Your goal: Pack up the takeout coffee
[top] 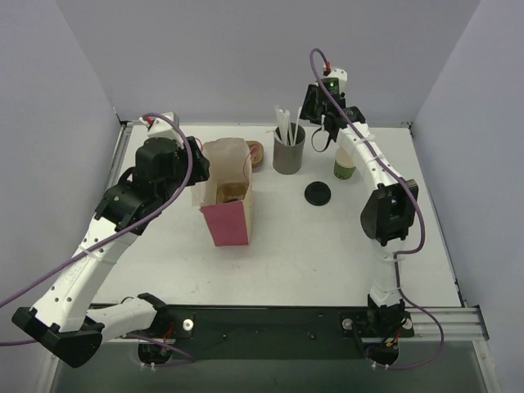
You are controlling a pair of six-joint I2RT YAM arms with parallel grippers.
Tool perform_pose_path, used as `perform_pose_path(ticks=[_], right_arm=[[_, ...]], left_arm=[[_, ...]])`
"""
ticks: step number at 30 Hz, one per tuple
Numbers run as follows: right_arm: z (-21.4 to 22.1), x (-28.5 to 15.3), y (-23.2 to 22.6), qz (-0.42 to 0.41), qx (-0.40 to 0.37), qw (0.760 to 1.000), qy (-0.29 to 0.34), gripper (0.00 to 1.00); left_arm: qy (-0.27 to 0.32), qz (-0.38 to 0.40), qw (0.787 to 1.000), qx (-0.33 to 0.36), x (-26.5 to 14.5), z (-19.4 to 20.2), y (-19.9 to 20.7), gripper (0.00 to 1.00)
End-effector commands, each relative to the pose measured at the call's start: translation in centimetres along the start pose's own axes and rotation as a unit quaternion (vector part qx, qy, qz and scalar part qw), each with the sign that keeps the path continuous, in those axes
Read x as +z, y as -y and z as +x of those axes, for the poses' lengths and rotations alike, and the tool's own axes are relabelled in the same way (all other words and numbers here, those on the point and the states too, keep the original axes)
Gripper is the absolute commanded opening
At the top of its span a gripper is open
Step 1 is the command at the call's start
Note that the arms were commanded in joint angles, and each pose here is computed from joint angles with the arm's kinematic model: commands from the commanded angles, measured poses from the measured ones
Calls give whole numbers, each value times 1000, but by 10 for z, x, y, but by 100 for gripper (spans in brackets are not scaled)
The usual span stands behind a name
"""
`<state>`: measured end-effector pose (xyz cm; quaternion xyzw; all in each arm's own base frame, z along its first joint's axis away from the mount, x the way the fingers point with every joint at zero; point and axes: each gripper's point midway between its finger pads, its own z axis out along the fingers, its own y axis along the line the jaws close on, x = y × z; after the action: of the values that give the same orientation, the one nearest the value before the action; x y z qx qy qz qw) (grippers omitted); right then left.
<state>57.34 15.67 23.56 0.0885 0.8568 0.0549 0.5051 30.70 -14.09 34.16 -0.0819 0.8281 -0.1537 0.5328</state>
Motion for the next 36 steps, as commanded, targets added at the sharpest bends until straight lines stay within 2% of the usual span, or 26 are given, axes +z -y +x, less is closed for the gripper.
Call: perform_pose_path(ticks=[1,9,17,30,34,36], right_arm=[[-33,12,-8,-22,12,999,42,52],[-26,37,-23,-48,18,998,37,49],[-36,35,-29,-63,30,996,58,48],[-14,56,-47,-80,30,996,40,47],[-7,62,-48,-76,29,996,35,40],[-5,63,-47,-71,29,996,36,33]], left_arm=[[40,6,999,-3,-12,-29,3,63],[38,3,999,1,-8,-31,2,63],[31,-2,1000,3,-3,-29,-2,63],[28,-3,1000,2,0,-31,-6,63],[27,-2,1000,2,0,-33,-7,63],[26,-2,1000,3,0,-32,-7,63]])
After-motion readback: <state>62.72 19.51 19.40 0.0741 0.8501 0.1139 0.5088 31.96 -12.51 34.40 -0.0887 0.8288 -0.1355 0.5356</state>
